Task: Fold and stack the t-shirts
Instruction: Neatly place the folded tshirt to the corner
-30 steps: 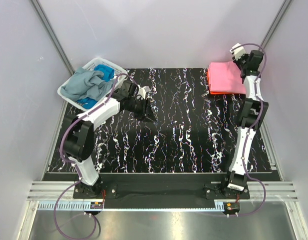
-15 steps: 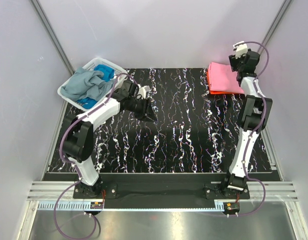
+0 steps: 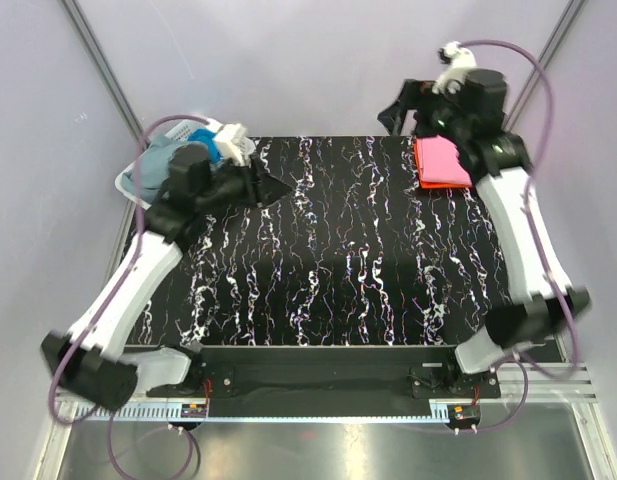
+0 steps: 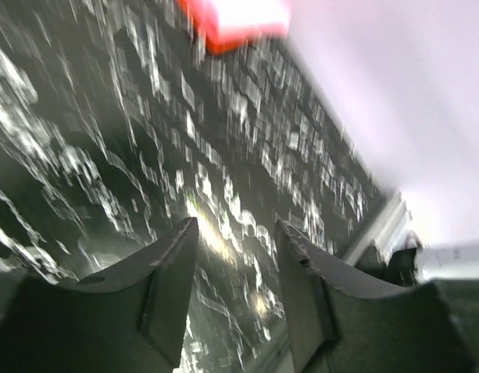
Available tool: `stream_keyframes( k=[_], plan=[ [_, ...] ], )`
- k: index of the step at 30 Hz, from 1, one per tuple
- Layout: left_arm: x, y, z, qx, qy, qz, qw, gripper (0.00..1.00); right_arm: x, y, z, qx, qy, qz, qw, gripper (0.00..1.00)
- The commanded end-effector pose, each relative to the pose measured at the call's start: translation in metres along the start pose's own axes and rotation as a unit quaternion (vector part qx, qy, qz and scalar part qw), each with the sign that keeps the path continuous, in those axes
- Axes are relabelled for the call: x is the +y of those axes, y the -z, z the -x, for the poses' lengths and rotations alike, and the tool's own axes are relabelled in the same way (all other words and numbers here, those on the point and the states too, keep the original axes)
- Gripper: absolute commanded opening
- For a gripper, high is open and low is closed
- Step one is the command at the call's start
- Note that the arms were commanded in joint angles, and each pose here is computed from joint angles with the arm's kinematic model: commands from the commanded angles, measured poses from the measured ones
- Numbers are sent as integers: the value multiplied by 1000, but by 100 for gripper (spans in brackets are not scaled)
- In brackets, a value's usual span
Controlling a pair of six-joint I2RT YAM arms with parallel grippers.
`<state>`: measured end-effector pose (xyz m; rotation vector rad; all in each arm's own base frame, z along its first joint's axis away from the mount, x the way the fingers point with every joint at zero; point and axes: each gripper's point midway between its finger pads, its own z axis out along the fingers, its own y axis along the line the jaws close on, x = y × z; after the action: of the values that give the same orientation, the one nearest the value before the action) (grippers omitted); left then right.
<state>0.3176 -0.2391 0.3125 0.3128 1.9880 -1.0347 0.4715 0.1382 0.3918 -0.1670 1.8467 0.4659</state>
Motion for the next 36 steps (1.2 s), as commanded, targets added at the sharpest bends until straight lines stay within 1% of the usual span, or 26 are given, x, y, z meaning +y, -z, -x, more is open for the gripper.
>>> stream_keyframes(
  k=[1, 2, 3, 4, 5, 6, 7, 8, 9, 10, 11, 12, 13, 14, 16, 23, 29, 32, 36],
  plan=[
    [-11, 35, 36, -108, -60, 14, 992, 51, 32, 66, -57, 114, -165, 47, 979, 100],
    [-17, 50, 40, -128, -66, 17, 989, 55, 42, 90, -51, 97, -189, 47, 976, 100],
    [-11, 53, 33, -129, -60, 27, 989, 59, 47, 99, -57, 101, -197, 56, 973, 100],
    [-10, 57, 30, -132, -47, 33, 990, 67, 47, 105, -80, 121, -207, 55, 969, 100],
    [-16, 67, 28, -141, -45, 27, 989, 88, 47, 124, -77, 102, -203, 45, 973, 99],
    [-13, 67, 16, -130, -38, 24, 990, 99, 45, 132, -86, 104, -205, 34, 973, 100],
    [-19, 73, 10, -129, -32, 16, 991, 99, 38, 132, -111, 121, -212, 20, 970, 100],
    [-19, 75, 4, -122, -27, 14, 992, 99, 40, 145, -112, 107, -206, 22, 972, 100],
    [-14, 75, -6, -113, -16, 20, 993, 99, 36, 147, -120, 106, -206, 10, 973, 100],
    [-10, 77, -16, -101, -4, 29, 994, 99, 31, 148, -138, 120, -212, -2, 970, 100],
    [-12, 83, -19, -101, -8, 29, 994, 99, 32, 154, -140, 114, -218, -2, 969, 100],
    [-11, 84, -27, -91, -11, 28, 995, 99, 39, 157, -143, 117, -222, 16, 968, 100],
    [-12, 87, -34, -81, -16, 26, 996, 99, 40, 155, -154, 123, -226, 24, 966, 100],
    [-20, 93, -37, -81, -24, 9, 996, 99, 43, 159, -155, 118, -229, 31, 966, 99],
    [-26, 101, -40, -87, -26, 2, 996, 99, 43, 160, -164, 122, -238, 31, 963, 100],
    [-31, 118, -43, -103, -25, 8, 994, 99, 45, 167, -160, 110, -250, 31, 961, 100],
    [-33, 122, -41, -104, -35, 10, 994, 99, 47, 177, -153, 95, -252, 26, 963, 100],
    [-35, 123, -41, -103, -41, 8, 994, 99, 37, 183, -152, 80, -244, -2, 967, 100],
    [-31, 123, -43, -99, -45, 15, 994, 99, 32, 189, -148, 64, -238, -18, 969, 100]
  ],
)
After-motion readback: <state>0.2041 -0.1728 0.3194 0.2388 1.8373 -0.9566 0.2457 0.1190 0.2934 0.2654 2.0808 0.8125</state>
